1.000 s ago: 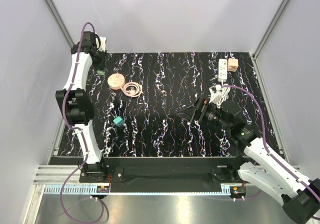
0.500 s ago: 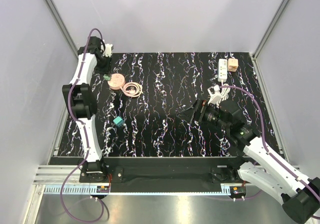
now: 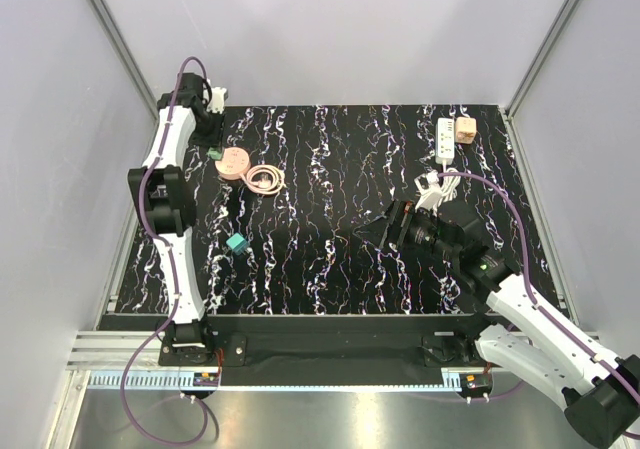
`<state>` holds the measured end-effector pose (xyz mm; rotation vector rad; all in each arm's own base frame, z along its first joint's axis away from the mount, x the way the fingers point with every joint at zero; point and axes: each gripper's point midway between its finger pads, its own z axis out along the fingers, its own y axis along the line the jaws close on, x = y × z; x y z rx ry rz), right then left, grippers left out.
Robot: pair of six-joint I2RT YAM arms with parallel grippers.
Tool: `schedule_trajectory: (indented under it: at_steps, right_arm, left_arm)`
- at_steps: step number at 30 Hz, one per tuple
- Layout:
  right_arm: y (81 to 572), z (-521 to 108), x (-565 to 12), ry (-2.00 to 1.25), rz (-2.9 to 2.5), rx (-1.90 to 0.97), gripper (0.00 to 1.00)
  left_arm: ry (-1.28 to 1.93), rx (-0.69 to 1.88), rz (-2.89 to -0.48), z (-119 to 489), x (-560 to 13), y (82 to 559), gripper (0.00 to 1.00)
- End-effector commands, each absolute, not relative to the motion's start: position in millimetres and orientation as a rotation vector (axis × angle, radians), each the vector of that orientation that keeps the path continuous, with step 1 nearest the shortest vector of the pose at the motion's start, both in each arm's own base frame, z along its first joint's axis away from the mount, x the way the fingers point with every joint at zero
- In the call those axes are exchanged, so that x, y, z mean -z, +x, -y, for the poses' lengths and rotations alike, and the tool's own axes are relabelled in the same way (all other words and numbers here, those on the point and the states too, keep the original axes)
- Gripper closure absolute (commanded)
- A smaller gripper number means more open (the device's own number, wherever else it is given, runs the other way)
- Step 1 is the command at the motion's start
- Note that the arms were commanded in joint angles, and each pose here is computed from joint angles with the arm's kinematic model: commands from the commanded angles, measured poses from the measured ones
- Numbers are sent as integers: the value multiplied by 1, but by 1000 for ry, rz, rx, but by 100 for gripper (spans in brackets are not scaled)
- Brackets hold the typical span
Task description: Insert the plug
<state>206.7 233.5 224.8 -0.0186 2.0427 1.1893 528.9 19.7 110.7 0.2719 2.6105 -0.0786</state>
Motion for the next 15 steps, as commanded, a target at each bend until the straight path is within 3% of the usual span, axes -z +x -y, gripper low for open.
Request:
schedule_trajectory:
  at_steps: [1, 15]
  right_arm:
    - [212, -233, -249, -32, -1971, -1179, 0]
    - [212, -231, -247, -24, -1980, -1166, 0]
  left_arm:
    - [286, 48, -2562, -24, -121, 542, 100]
    - [274, 9, -2617, -32, -96, 542, 100]
